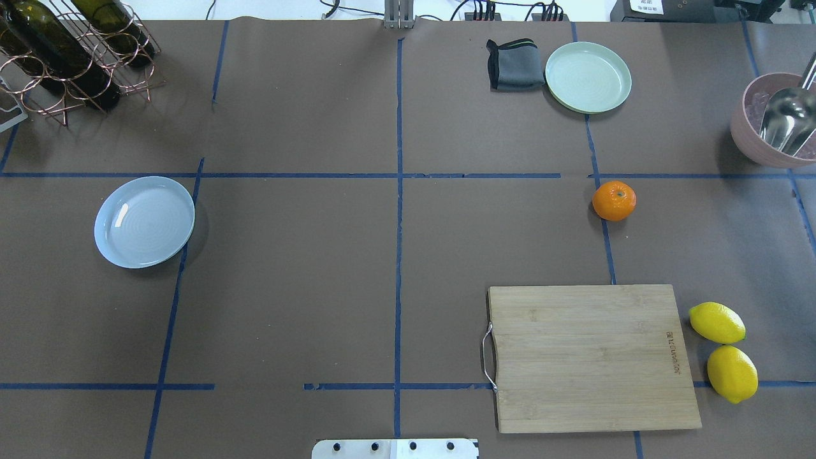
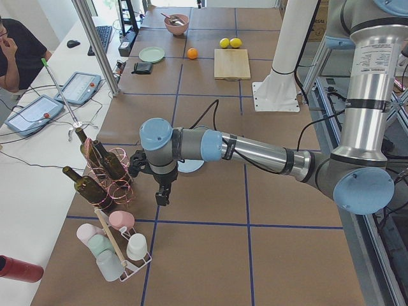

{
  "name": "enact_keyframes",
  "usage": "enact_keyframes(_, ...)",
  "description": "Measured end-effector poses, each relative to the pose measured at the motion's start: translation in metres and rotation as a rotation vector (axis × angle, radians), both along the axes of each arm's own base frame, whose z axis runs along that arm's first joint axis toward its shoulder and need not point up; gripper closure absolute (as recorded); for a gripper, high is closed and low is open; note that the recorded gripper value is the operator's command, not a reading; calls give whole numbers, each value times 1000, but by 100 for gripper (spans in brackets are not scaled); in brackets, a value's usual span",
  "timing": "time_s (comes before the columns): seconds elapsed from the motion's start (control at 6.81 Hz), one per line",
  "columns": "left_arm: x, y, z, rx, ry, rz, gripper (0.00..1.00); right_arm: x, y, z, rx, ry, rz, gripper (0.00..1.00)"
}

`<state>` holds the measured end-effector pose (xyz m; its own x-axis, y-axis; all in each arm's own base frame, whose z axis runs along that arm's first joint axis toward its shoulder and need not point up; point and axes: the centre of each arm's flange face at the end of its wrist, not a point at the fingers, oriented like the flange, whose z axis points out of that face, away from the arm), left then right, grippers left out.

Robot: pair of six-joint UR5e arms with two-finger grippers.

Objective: Pick orange to plate

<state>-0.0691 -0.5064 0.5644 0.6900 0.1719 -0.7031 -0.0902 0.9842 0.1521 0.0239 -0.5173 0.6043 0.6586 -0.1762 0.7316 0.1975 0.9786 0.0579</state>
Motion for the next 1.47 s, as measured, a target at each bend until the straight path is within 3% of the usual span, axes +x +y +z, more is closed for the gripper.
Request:
enact_keyframes(0.29, 51, -6, -2, 82, 18, 57, 0, -1, -3, -1, 5, 1, -3, 0)
enact_keyframes(0.44, 111, -10, -6, 62, 36, 79, 0, -2, -5, -3, 6, 1, -3, 0)
enact_keyframes(0.88, 241, -5, 2, -76, 129, -29, 0, -3, -9, 0, 0, 3, -5, 0)
enact_keyframes(1.03, 268, 0, 10, -117, 125, -47, 1, -4, -9, 0, -1, 2, -5, 0)
enact_keyframes(1.47, 317, 5, 19, -142, 68, -62, 19, -4, -10, -2, 2, 1, -5, 0)
